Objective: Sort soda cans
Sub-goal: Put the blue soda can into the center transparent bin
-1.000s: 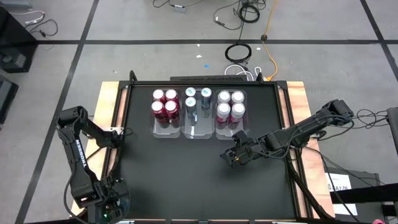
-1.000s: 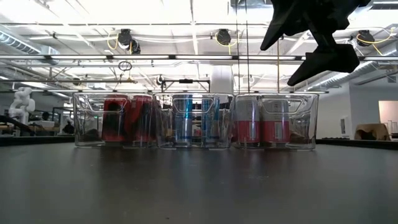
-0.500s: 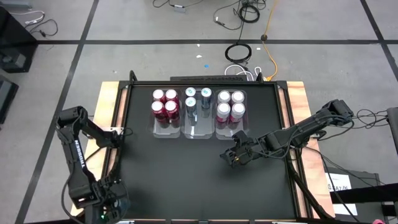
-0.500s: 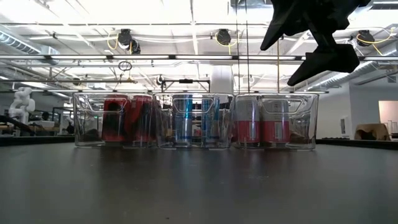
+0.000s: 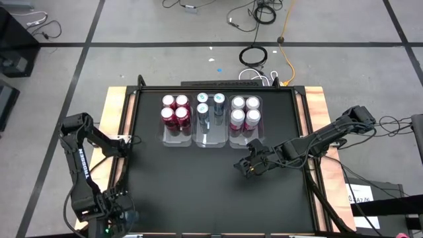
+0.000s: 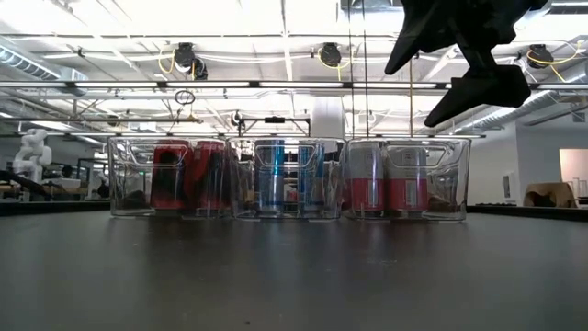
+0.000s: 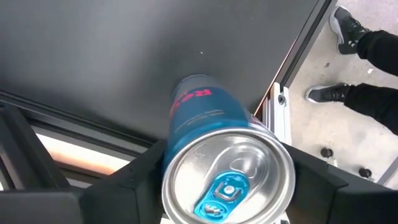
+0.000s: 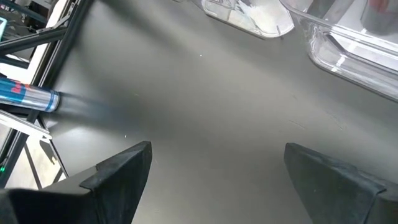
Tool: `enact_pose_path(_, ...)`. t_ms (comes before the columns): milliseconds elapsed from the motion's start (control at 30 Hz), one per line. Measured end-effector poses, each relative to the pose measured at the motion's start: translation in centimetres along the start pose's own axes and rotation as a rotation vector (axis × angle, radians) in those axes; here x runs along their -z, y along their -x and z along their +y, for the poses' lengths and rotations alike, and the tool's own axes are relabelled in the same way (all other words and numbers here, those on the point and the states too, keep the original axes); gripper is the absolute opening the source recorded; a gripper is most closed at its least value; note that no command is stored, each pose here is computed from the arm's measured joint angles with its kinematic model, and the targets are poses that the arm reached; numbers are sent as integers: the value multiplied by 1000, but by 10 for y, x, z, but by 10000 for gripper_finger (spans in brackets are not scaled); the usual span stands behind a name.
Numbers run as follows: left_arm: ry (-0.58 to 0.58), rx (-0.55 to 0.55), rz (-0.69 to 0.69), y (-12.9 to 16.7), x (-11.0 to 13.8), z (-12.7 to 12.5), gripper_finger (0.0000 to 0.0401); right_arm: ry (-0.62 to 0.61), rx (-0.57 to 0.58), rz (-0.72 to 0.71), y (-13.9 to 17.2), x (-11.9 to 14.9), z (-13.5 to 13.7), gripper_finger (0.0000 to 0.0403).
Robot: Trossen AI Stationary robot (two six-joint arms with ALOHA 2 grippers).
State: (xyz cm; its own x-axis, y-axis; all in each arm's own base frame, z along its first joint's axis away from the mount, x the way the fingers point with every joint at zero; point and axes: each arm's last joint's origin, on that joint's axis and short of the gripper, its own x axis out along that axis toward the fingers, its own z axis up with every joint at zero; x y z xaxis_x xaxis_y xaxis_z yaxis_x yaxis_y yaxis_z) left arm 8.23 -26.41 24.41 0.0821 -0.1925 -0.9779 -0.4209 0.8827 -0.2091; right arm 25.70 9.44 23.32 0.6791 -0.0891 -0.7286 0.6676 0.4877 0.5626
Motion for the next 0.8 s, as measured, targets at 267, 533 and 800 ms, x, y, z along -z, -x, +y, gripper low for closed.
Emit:
enact_pose_path(267, 57, 3, -3, 1, -14, -2, 246, 48, -1, 4, 0, 0, 0, 359)
enact_pose_path(533, 187, 28, -140, 9, -78, -5, 246, 138, -2, 4, 0, 0, 0, 359)
enact_pose_path(800, 193, 69, -307, 44, -164, 6, 247, 247, -2, 4, 0, 0, 0, 359)
